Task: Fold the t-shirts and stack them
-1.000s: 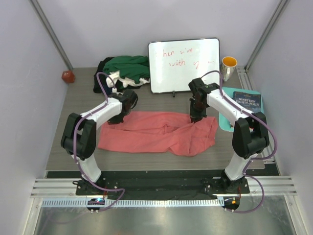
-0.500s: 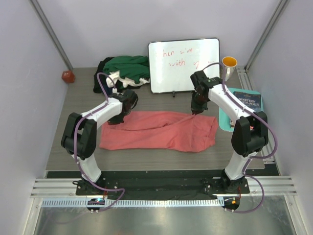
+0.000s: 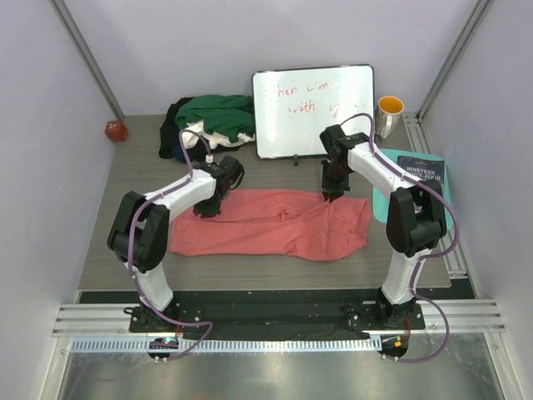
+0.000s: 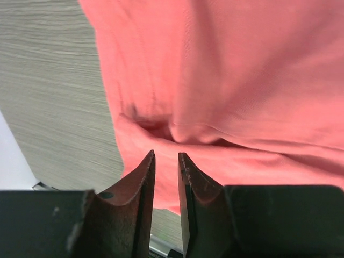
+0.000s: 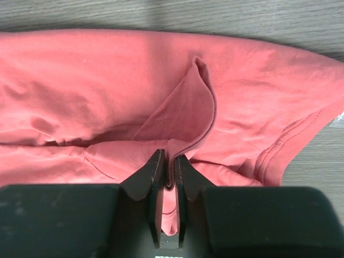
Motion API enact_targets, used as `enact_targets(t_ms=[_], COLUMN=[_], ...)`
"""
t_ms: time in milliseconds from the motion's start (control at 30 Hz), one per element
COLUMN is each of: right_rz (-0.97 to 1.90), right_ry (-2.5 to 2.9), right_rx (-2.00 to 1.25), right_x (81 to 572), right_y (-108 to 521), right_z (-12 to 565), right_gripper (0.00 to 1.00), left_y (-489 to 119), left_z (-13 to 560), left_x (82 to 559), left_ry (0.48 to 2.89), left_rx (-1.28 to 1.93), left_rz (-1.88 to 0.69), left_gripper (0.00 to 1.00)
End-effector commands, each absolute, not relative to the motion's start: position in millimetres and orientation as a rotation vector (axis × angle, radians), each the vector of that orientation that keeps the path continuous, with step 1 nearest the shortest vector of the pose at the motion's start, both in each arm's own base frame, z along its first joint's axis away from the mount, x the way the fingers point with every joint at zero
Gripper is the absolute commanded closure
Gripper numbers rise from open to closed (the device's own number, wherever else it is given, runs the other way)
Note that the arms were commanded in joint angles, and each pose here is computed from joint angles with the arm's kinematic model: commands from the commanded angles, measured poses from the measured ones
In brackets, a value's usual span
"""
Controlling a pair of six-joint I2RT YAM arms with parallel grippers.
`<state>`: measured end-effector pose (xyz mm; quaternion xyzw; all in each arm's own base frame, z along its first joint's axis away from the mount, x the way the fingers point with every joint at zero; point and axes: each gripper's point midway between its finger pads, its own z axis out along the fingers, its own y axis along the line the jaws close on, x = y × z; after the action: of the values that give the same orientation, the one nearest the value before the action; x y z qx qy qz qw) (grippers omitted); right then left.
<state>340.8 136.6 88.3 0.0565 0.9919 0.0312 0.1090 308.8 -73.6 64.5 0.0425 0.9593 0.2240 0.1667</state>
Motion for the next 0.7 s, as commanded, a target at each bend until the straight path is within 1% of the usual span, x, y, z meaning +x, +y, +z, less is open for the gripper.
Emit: enact_targets(t_ms=[0,67,100,167,333,367,467,633,667], right_rz=[0.132,0.116,0.107,0.077,-0.028,-0.039,-0.045,-0.039,-0.043], right_ry=[2.880,2.877,2.875,2.880,2.846,2.835,2.821,2.819,2.819], right_rx=[0.114,0.108,0.102,0.090,0.082,0.082,0.078,0.097,0.102], right_x=[341,338,338,337,339,340,344,328,325], right_y=[139,136,134,130,115,113,111,107,106], right_z=[106,108,108,106,114,116,124,135,135], right_gripper=[0.81,0.80,0.80,0.78,0.78,0.75,0.73,0.73,0.73], left_y=[-88,-94,-97,-107,-116,-119,-122,-120,-120], left_z=[61,62,61,56,44,41,33,21,20], left_x=[307,305,303,298,288,287,282,274,272], left_ry=[2.740,2.737,2.739,2.765,2.785,2.792,2.819,2.872,2.877], left_rx=[0.180,0.211,0.222,0.273,0.364,0.382,0.426,0.454,0.460], left_rz=[0.555,0.531,0.512,0.459,0.508,0.503,0.513,0.553,0.560], left_gripper=[0.75,0.71,0.66,0.64,0.64,0.64,0.64,0.66,0.68])
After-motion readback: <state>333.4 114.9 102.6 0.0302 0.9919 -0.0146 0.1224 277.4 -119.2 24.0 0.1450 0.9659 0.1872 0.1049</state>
